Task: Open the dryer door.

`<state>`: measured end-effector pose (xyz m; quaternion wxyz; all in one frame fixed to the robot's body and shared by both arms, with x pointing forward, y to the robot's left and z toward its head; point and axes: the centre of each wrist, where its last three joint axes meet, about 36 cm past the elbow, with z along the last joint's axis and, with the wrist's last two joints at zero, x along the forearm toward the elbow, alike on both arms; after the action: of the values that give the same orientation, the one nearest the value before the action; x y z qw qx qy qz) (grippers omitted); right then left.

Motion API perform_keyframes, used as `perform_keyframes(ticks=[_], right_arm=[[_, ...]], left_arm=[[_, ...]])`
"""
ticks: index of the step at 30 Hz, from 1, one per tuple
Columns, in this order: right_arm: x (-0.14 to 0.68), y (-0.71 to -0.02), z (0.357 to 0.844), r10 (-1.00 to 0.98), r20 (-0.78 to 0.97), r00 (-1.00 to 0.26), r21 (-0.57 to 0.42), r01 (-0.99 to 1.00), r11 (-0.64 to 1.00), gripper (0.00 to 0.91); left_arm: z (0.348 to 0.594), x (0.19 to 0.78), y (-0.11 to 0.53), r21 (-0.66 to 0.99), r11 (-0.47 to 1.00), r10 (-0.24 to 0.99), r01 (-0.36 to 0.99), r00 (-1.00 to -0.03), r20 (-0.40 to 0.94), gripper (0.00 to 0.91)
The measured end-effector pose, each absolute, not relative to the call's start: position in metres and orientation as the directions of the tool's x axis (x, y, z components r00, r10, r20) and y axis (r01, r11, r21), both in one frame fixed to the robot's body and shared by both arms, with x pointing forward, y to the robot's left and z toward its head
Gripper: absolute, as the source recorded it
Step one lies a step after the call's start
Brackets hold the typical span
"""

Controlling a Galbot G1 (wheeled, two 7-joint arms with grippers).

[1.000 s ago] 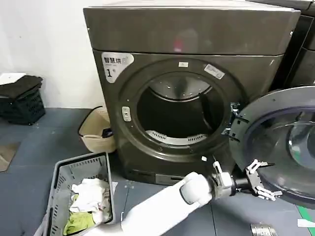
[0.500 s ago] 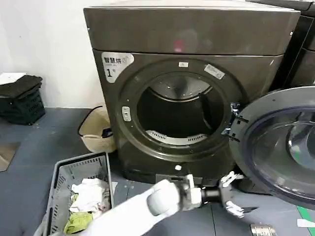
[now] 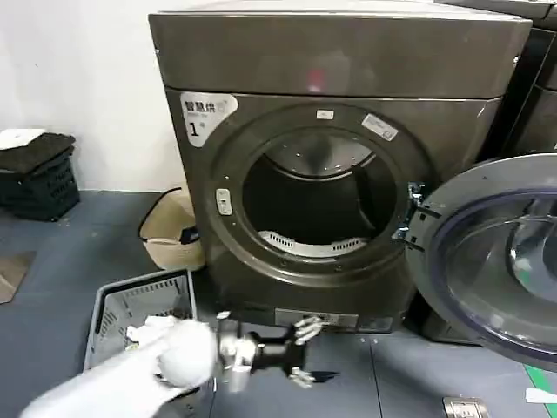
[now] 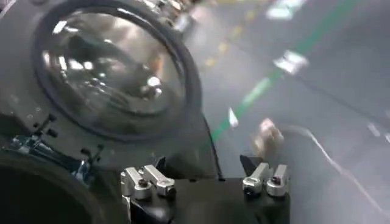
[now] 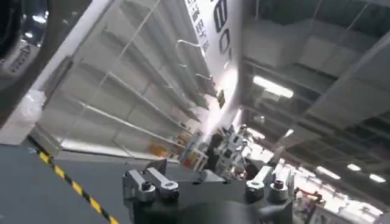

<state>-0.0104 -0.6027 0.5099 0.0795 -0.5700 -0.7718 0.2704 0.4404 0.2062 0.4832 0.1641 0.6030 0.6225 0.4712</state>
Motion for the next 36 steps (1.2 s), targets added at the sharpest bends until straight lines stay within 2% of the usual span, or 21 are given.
perform_keyframes(ticks=[5,10,14,19,23,26,36], right_arm=[[0.000,-0.608,0.504,0.927,-0.153,-0.342,-0.475,0.848,0.235,0.907],[0.008,-0.613,0.502,0.935,-0.129,-0.330,-0.417,0.874,0.251,0.907],[0.011,-0.617,0.498,0.938,-0.117,-0.325,-0.359,0.895,0.265,0.907],[0.014,-0.619,0.495,0.936,-0.120,-0.331,-0.289,0.914,0.286,0.907],[0.018,-0.618,0.493,0.935,-0.117,-0.334,-0.273,0.916,0.293,0.907],[0.019,-0.618,0.492,0.936,-0.133,-0.326,-0.269,0.921,0.282,0.907],[0.021,-0.615,0.488,0.932,-0.145,-0.333,-0.276,0.918,0.285,0.907]], left_arm=[[0.501,0.439,0.268,0.831,-0.333,0.842,0.445,-0.256,0.475,0.907],[0.523,0.431,0.324,0.797,-0.518,0.749,0.310,-0.285,0.598,0.907],[0.546,0.430,0.361,0.702,-0.687,0.642,0.191,-0.295,0.708,0.907],[0.572,0.435,0.391,0.475,-0.878,0.441,0.055,-0.289,0.850,0.907],[0.584,0.437,0.405,0.300,-0.954,0.280,0.005,-0.351,0.894,0.907],[0.586,0.438,0.408,0.221,-0.975,0.216,-0.032,-0.390,0.895,0.907],[0.590,0.438,0.408,0.141,-0.988,0.152,-0.058,-0.427,0.891,0.907]])
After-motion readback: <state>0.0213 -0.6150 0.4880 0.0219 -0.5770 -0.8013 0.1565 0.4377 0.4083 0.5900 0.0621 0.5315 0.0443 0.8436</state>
